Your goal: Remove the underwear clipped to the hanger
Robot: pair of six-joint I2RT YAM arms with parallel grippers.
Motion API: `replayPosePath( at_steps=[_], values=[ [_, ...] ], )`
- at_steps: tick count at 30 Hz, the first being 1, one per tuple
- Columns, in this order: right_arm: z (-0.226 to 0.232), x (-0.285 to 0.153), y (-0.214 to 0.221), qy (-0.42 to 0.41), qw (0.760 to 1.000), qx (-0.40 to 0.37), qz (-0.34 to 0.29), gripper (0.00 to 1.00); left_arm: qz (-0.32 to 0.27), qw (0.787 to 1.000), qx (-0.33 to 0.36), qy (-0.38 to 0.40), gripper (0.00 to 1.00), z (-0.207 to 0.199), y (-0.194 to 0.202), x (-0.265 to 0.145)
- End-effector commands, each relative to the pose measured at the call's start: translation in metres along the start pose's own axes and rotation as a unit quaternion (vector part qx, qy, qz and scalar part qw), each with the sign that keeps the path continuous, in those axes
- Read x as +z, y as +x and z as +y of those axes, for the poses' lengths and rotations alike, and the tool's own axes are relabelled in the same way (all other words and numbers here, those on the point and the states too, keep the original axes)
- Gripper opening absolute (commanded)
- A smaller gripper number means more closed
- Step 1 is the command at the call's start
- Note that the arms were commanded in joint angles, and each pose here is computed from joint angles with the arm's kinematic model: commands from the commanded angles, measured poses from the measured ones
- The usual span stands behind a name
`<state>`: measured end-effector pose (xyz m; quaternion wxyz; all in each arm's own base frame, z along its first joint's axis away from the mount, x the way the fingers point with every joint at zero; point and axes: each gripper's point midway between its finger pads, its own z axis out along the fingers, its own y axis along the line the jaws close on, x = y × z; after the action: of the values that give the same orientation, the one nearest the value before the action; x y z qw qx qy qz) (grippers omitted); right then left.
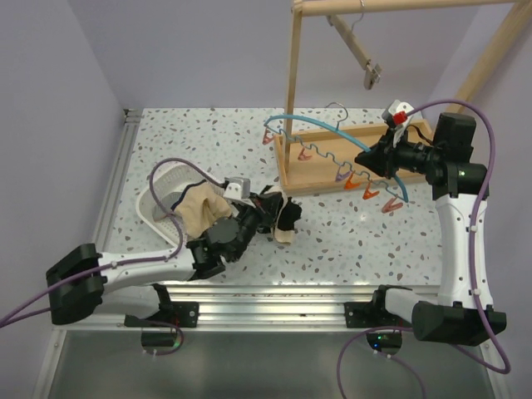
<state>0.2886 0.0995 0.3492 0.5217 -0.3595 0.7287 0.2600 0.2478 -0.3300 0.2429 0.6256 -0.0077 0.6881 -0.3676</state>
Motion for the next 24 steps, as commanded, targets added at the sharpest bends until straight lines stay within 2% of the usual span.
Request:
replayPosePath(
  at_steps=[1, 5, 10, 19, 24],
  values=[
    [0.002, -0.006, -0.018, 0.006, 0.999, -0.037, -0.027, 0.00, -0.115, 0.989, 0.056, -0.067, 0.00, 0.014, -0.089, -0.013],
    [0.002, -0.005, -0.017, 0.004, 0.999, -0.036, -0.027, 0.00, -0.172, 0.976, 0.071, -0.115, 0.00, 0.025, -0.144, -0.034],
    [0.001, -0.004, -0.016, 0.001, 0.999, -0.033, -0.026, 0.00, -0.208, 0.960, 0.081, -0.168, 0.00, 0.050, -0.181, -0.066],
    [0.000, -0.003, -0.015, 0.000, 0.999, -0.031, -0.024, 0.00, -0.232, 0.933, 0.118, -0.247, 0.00, 0.084, -0.214, -0.102],
    [-0.001, -0.003, -0.014, 0.001, 0.999, -0.031, -0.023, 0.00, -0.212, 0.935, 0.128, -0.255, 0.00, 0.089, -0.203, -0.095]
  ],
)
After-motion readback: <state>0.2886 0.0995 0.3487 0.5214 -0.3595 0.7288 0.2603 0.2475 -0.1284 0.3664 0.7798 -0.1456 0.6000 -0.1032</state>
